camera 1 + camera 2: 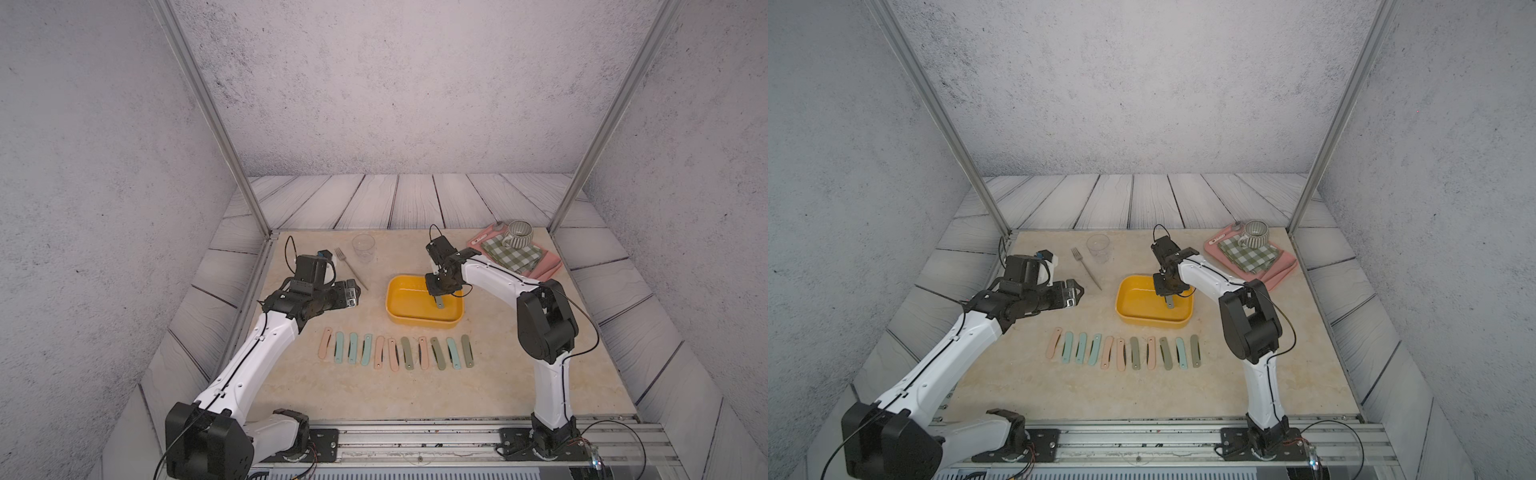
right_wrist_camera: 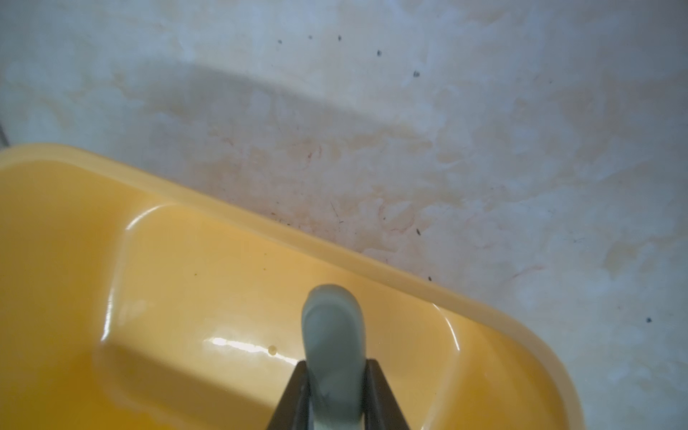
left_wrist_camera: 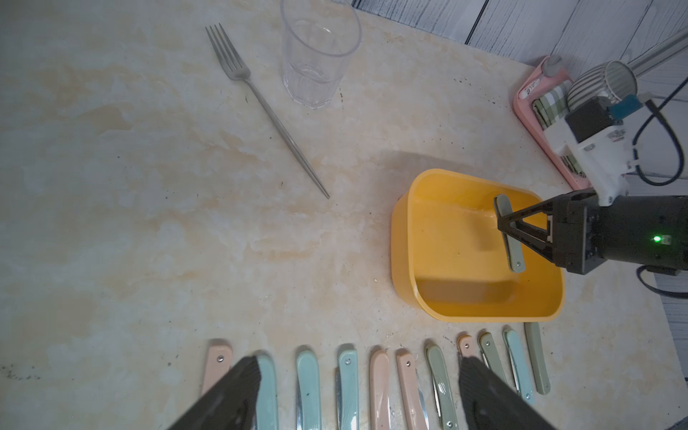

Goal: Take the fruit knife out of the storage box
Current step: Pick up the fruit knife from the storage box, then place the fruit knife at the center of the board.

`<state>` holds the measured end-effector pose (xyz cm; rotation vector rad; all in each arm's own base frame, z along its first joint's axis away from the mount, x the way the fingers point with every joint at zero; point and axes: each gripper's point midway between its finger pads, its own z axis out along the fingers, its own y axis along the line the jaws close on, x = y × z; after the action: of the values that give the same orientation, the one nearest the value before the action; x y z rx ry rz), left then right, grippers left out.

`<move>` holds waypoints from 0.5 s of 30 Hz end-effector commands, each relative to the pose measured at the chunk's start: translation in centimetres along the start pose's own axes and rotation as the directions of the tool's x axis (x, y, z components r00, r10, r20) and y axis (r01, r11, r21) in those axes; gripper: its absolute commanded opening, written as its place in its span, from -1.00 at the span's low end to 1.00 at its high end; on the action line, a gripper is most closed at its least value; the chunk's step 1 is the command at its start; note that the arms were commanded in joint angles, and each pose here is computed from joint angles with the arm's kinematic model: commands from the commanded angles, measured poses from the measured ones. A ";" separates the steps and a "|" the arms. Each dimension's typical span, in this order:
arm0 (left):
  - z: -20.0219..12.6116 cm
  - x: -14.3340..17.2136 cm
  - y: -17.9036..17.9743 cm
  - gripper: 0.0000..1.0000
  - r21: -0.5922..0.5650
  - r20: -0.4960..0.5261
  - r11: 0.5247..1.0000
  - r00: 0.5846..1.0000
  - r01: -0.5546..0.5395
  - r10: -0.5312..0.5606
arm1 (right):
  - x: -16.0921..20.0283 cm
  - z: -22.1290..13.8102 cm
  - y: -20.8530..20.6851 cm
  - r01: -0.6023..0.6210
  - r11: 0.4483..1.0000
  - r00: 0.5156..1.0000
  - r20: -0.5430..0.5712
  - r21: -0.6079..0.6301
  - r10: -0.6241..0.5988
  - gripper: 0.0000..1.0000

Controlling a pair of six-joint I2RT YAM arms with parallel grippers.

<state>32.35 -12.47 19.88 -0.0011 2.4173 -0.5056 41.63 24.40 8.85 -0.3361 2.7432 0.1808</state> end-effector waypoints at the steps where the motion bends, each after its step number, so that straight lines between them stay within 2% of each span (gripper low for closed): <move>1: 0.2 0.3 -0.3 0.83 0.014 -0.018 0.999 0.999 -0.029 0.029 | -1.0 -3.2 0.0 0.003 1.000 0.999 0.037 -0.008 -0.003 -1.00; 3: 0.2 0.3 -0.3 0.86 0.014 -0.019 0.999 0.999 -0.035 0.035 | -1.1 -4.1 0.0 0.006 1.000 0.999 0.043 -0.007 -0.006 -1.00; 5: 0.2 0.4 -0.3 0.98 0.018 -0.024 0.999 0.999 -0.039 0.040 | -1.1 -5.0 -0.1 0.006 1.000 0.999 0.051 -0.007 -0.006 -1.00; 15: 0.1 1.1 -0.8 0.97 0.019 -0.043 0.997 0.996 -0.074 0.075 | 1.5 -9.3 -2.2 -0.033 0.999 0.999 0.039 0.025 0.032 -1.00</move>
<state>31.96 -13.03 19.58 0.0624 2.4308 -0.5098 39.25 22.45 16.03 -0.3132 2.6822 0.2060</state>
